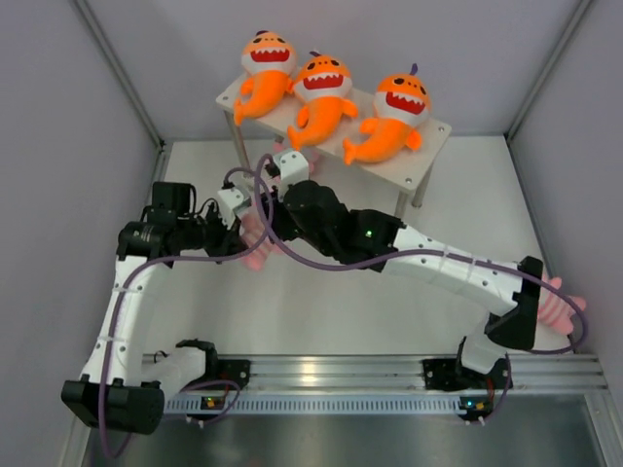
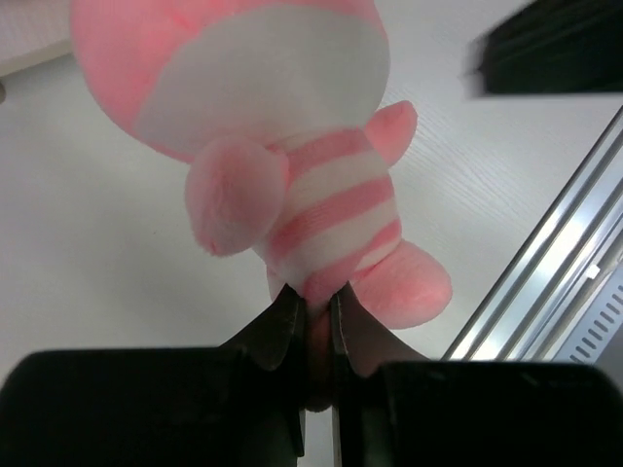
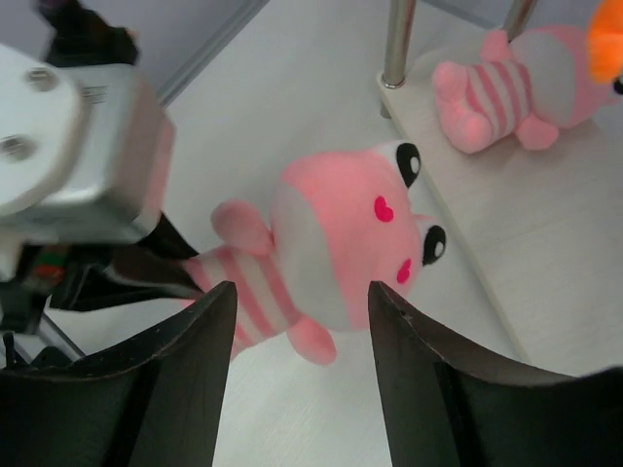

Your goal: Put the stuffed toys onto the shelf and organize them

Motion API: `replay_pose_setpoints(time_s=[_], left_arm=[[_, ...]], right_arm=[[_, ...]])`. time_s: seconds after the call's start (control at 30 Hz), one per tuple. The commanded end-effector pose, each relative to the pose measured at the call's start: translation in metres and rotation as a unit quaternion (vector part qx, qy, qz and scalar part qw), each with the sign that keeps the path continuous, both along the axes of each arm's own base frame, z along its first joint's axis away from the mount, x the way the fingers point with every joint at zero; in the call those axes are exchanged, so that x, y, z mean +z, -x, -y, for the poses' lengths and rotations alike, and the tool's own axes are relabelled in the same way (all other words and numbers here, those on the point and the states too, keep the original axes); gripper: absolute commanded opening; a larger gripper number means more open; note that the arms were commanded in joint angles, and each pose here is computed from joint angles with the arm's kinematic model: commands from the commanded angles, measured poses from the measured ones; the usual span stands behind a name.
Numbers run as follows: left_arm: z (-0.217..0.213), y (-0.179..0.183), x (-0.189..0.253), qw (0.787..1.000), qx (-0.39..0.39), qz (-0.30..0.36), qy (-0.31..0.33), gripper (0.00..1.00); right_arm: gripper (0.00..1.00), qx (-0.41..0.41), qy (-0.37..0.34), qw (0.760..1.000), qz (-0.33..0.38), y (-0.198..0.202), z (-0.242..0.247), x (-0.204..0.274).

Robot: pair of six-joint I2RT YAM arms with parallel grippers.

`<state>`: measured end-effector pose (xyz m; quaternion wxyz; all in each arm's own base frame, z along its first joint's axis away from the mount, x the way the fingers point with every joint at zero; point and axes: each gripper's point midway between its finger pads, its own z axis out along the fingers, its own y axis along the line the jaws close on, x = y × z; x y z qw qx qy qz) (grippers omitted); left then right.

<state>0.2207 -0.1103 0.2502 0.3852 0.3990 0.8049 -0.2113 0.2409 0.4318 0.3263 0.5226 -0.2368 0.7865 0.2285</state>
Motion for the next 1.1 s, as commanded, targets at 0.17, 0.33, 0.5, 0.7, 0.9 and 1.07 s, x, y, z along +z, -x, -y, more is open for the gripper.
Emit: replay_pose_setpoints(time_s=[0.17, 0.33, 0.5, 0.7, 0.9, 1.07], left_arm=[[0.025, -0.056, -0.004, 0.997, 0.014, -0.002, 0.081, 0.0], [0.036, -0.08, -0.013, 0.996, 0.014, -0.002, 0.093, 0.0], [0.071, -0.096, -0.021, 0.996, 0.003, 0.025, 0.087, 0.0], [0.103, -0.126, -0.031, 0.993, 0.001, 0.01, 0.122, 0.0], [0.124, -0.15, -0.032, 0.985, 0.006, 0.021, 0.169, 0.0], [0.132, -0.17, -0.042, 0.983, 0.013, 0.018, 0.182, 0.05]], right_arm=[[0.6, -0.07, -0.076, 0.985, 0.136, 0.009, 0.118, 0.131], [0.6, -0.095, -0.092, 0.974, 0.183, 0.017, 0.165, 0.163], [0.61, -0.133, -0.073, 0.962, 0.227, 0.016, 0.202, 0.185], [0.61, -0.131, -0.081, 0.958, 0.242, 0.021, 0.217, 0.194], [0.61, -0.133, -0.082, 0.957, 0.244, 0.022, 0.221, 0.193], [0.61, -0.133, -0.086, 0.958, 0.239, 0.023, 0.221, 0.191]])
